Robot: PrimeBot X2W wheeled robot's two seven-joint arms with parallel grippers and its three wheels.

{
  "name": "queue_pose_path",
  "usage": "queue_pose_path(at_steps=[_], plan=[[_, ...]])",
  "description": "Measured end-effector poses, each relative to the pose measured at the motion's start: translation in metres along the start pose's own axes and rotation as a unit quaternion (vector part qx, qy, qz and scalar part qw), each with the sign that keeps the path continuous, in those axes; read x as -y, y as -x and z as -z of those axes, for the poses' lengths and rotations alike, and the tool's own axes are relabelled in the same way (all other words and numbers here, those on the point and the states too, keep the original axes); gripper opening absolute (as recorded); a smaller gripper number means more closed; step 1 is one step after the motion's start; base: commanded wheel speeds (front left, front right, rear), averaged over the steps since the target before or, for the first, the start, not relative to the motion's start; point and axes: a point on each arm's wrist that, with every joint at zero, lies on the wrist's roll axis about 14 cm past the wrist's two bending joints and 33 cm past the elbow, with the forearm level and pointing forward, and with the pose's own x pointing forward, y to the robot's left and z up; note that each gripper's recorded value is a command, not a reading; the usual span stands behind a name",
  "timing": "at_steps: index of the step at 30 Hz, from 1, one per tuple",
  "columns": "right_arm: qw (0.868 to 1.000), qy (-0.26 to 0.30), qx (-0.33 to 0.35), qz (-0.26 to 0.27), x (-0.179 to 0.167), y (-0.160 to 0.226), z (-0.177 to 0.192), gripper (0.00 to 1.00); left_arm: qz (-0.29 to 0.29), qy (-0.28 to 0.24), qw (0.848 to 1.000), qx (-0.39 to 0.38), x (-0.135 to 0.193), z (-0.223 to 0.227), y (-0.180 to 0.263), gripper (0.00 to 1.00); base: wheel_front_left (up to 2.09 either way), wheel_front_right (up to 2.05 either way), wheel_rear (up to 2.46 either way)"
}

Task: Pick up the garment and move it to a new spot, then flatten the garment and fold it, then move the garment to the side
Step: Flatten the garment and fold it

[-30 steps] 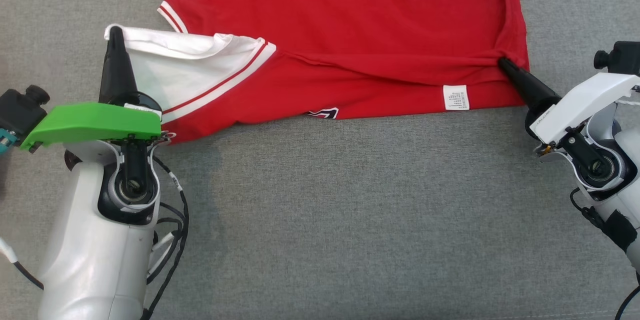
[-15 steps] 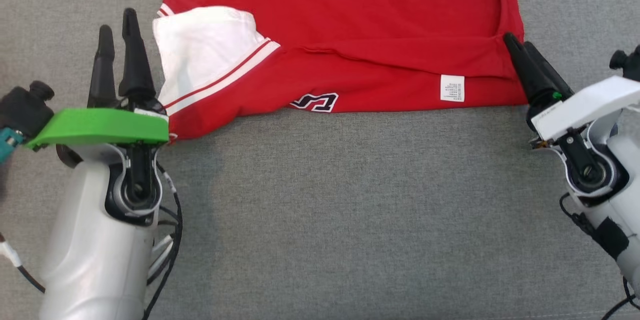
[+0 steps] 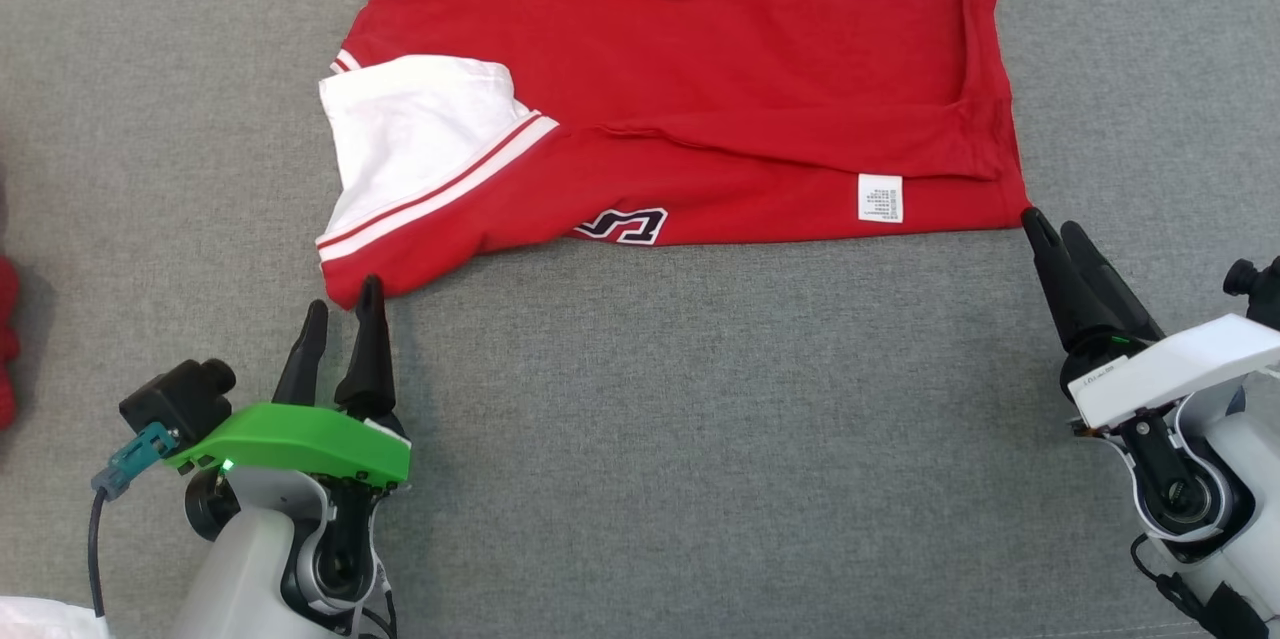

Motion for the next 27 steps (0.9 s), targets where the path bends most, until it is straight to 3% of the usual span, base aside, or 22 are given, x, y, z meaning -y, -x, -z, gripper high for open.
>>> queue_pose_path(at_steps=[7, 16, 17, 18, 19, 27], plan=[[1.000, -0.007, 0.011, 0.008, 0.001, 0.005, 0.000, 1.00, -0.021, -0.034, 0.999, -0.016, -0.015, 0.007, -0.005, 1.00, 0.00, 0.00, 0.00], [0.999, -0.012, 0.012, 0.027, 0.012, -0.002, 0.005, 1.00, -0.010, -0.036, 0.999, -0.020, -0.017, 0.011, -0.017, 1.00, 0.00, 0.00, 0.00], [0.999, -0.010, 0.012, 0.030, 0.014, -0.004, 0.005, 1.00, -0.007, -0.037, 0.999, -0.022, -0.016, 0.012, -0.019, 0.91, 0.00, 0.00, 0.00], [0.999, -0.005, 0.012, 0.035, 0.018, -0.006, 0.005, 1.00, -0.003, -0.039, 0.999, -0.026, -0.015, 0.013, -0.020, 0.38, 0.00, 0.00, 0.00], [0.999, 0.000, 0.011, 0.040, 0.021, -0.008, 0.006, 1.00, 0.000, -0.041, 0.999, -0.028, -0.014, 0.014, -0.021, 0.03, 0.00, 0.00, 0.00], [0.997, 0.053, -0.026, 0.053, 0.031, -0.027, 0.027, 1.00, 0.015, -0.069, 0.997, -0.023, -0.016, 0.004, -0.026, 0.00, 0.00, 0.00, 0.00]])
